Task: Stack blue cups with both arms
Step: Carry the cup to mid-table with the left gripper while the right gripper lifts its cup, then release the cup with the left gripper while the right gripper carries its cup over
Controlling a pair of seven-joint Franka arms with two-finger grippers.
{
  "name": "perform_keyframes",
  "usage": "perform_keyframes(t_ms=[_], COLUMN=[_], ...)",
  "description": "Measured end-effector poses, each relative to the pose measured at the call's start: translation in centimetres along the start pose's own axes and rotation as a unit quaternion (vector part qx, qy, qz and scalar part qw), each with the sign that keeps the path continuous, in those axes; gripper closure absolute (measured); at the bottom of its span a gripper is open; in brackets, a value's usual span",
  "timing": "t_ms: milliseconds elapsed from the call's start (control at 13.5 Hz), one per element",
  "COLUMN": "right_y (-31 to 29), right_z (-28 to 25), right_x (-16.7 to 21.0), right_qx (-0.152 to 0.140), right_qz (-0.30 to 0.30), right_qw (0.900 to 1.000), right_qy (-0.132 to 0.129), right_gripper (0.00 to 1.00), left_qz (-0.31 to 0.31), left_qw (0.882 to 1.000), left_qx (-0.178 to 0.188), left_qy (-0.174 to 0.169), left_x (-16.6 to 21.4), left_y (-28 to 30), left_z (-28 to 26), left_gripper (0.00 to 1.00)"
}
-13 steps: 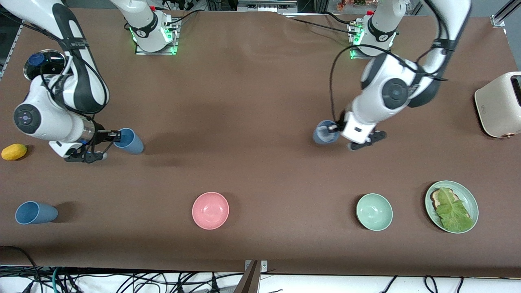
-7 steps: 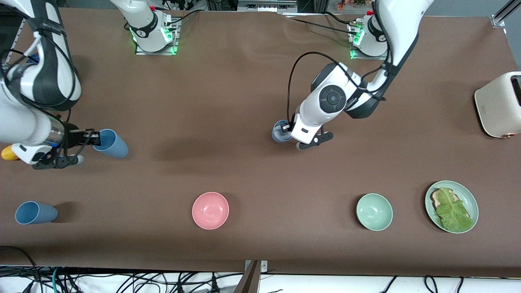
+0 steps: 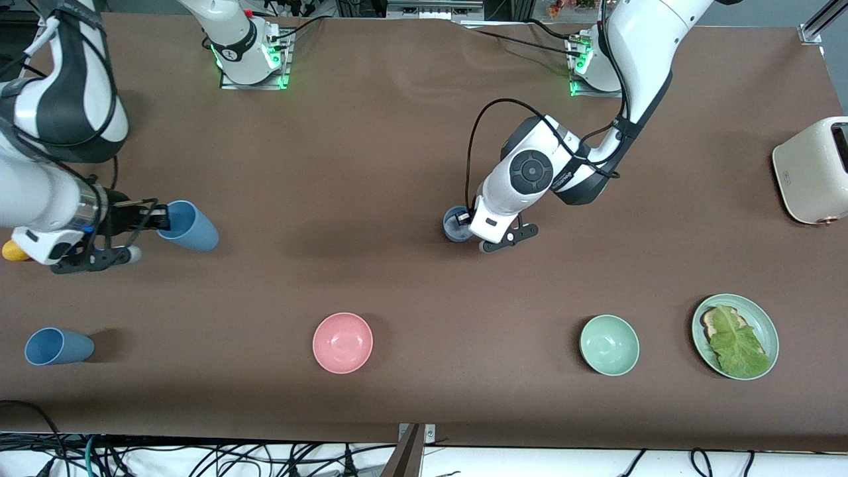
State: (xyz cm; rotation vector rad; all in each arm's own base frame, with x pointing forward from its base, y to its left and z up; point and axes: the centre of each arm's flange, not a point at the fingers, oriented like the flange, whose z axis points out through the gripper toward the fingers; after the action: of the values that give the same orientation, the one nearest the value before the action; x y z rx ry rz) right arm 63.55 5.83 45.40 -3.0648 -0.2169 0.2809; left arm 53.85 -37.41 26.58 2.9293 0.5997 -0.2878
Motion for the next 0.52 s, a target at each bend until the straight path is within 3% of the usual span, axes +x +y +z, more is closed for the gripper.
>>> perform_keyframes(t_ms=[297, 520], right_y=[-9.3, -17.9], right_z=[0.3, 1.4], right_x=[-0.1, -1.1], right_qx=[-0.009, -0.019], right_qz=[0.063, 0.128], right_qw=[0.998, 0.992], right_qy=[0.000, 0.003], right_gripper=[0.95, 0.95], left_qz=[-0.011, -0.009], left_qw=[1.000, 0.999], left_qx=[0.001, 0.035], left_qy=[0.012, 0.000], left_x=[1.5, 4.4], left_y=[-0.6, -3.4], left_z=[-3.1, -8.1], left_gripper=[0.34, 0.04])
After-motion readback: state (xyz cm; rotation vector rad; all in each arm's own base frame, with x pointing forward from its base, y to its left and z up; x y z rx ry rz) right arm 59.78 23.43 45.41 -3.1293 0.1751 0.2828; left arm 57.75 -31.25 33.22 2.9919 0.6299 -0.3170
